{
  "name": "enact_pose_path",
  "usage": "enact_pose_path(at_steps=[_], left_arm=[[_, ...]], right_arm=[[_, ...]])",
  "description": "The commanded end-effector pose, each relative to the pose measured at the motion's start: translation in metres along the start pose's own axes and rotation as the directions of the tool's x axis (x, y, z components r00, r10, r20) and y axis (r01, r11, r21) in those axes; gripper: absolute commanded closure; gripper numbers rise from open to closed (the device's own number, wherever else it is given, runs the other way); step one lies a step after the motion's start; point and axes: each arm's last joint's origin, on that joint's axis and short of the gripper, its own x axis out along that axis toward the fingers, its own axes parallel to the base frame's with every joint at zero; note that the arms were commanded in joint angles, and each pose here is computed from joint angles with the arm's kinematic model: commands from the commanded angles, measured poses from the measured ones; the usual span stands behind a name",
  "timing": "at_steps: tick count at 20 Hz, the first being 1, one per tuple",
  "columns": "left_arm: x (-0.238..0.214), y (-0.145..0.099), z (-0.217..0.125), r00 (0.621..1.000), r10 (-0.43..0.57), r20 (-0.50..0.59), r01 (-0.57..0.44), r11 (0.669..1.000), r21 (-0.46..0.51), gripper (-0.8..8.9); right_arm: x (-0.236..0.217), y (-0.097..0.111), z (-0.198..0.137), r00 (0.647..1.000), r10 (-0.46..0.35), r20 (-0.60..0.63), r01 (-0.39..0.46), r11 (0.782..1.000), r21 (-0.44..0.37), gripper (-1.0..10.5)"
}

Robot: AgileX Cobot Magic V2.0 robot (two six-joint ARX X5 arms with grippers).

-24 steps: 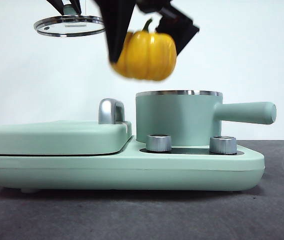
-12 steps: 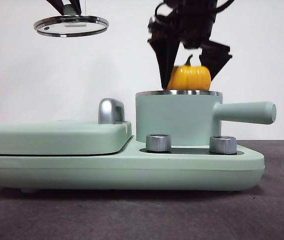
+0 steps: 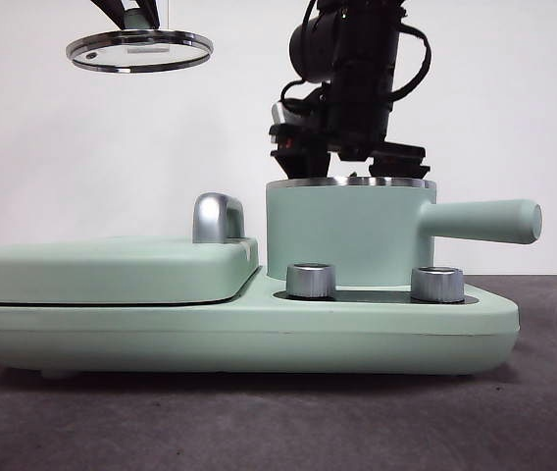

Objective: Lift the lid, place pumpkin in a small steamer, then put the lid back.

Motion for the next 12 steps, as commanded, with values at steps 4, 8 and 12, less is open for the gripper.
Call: enact_pose_path(at_steps=[4, 8, 12], left_arm=[[-0.0136, 0.0006, 0.0044, 0.998, -0.001, 0.063, 0.001, 1.000, -0.002, 7.99], [-0.0136, 0.0006, 0.0044, 0.998, -0.001, 0.063, 0.001, 1.000, -0.002, 7.99], [-0.0136, 0.0006, 0.0044, 0.998, -0.001, 0.063, 0.001, 1.000, -0.002, 7.99]], right_arm=[[0.0100, 0.0059, 0.0053, 1.000, 0.001, -0.011, -0.001, 1.000, -0.024, 6.2], [0.0110, 0.0062, 0.0051, 1.000, 0.001, -0.017, -0.001, 1.000, -0.024, 6.2], [0.0110, 0.0063, 0.0046, 1.000, 0.000, -0.021, -0.001, 1.000, -0.025, 5.6]])
